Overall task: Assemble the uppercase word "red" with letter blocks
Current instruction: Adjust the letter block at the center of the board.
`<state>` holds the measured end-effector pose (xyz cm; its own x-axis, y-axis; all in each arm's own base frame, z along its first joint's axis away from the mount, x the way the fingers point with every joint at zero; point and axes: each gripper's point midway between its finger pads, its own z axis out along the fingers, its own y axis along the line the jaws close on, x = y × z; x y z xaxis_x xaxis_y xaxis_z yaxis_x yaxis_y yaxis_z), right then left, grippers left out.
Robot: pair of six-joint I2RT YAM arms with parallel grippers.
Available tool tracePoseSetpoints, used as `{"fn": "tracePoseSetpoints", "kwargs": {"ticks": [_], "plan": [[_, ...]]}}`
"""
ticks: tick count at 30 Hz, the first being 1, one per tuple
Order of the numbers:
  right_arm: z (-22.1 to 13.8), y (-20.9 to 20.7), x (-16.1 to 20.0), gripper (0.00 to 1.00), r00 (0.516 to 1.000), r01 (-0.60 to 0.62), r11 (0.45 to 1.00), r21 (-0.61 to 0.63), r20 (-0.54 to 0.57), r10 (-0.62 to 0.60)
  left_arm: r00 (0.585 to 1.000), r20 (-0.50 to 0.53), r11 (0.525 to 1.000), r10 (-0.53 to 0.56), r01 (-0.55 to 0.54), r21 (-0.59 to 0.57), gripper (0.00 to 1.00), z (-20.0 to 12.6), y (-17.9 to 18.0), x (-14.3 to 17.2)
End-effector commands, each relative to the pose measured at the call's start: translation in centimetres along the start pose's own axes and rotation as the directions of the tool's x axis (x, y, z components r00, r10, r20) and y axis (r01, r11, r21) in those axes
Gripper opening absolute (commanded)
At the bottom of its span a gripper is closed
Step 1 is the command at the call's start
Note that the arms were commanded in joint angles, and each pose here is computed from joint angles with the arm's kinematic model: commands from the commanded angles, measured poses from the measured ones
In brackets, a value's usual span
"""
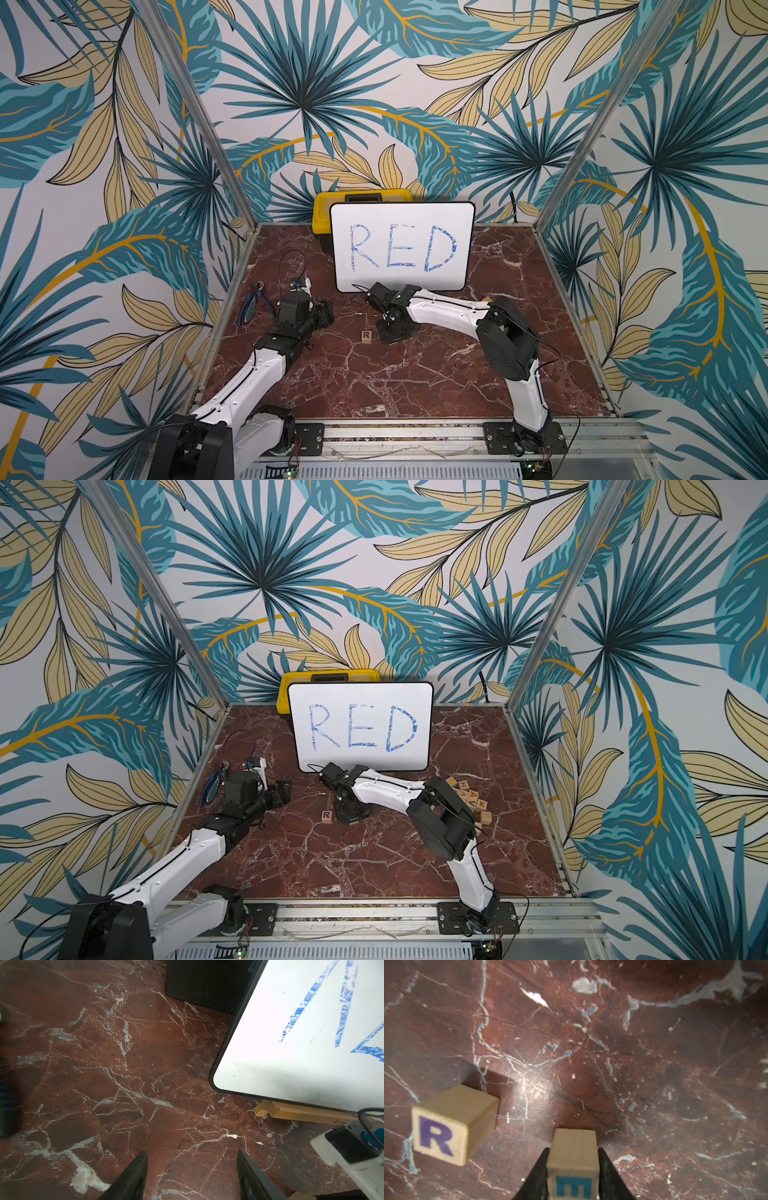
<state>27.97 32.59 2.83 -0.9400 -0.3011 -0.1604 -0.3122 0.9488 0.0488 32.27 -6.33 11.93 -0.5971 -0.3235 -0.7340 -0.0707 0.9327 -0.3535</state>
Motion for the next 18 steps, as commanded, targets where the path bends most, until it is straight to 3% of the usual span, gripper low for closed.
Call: {"fn": "tracePoseSetpoints", "kwargs": {"ticks": [1,5,9,18], "plan": [[-0.2,-0.8,0.6,0.34,0.999,0.034,0.999,0.042,-0.024,-0.033,1.0,0.006,1.0,-0.004,0.004,0.0,0.68,-0.2,0.0,-0.4],[-0.5,-0.7,0.6,0.24,0.997,0.079,0.996,0.038,-0.028,-0.078,1.0,0.008,1.0,-0.005,0.005,0.0,0.69,-0.2,0.1,-0.5],[-1.6,-0.5,0.3,0.2,0.978,0.207,0.978,0.027,-0.03,-0.206,1.0,0.01,1.0,-0.005,0.005,-0.003,0.69,-0.3,0.2,-0.4],[-4.1,-0.2,0.4,0.19,0.852,0.522,0.853,-0.011,-0.039,-0.522,1.0,0.008,1.0,-0.008,0.008,-0.012,0.69,-0.3,0.4,-0.2]]}}
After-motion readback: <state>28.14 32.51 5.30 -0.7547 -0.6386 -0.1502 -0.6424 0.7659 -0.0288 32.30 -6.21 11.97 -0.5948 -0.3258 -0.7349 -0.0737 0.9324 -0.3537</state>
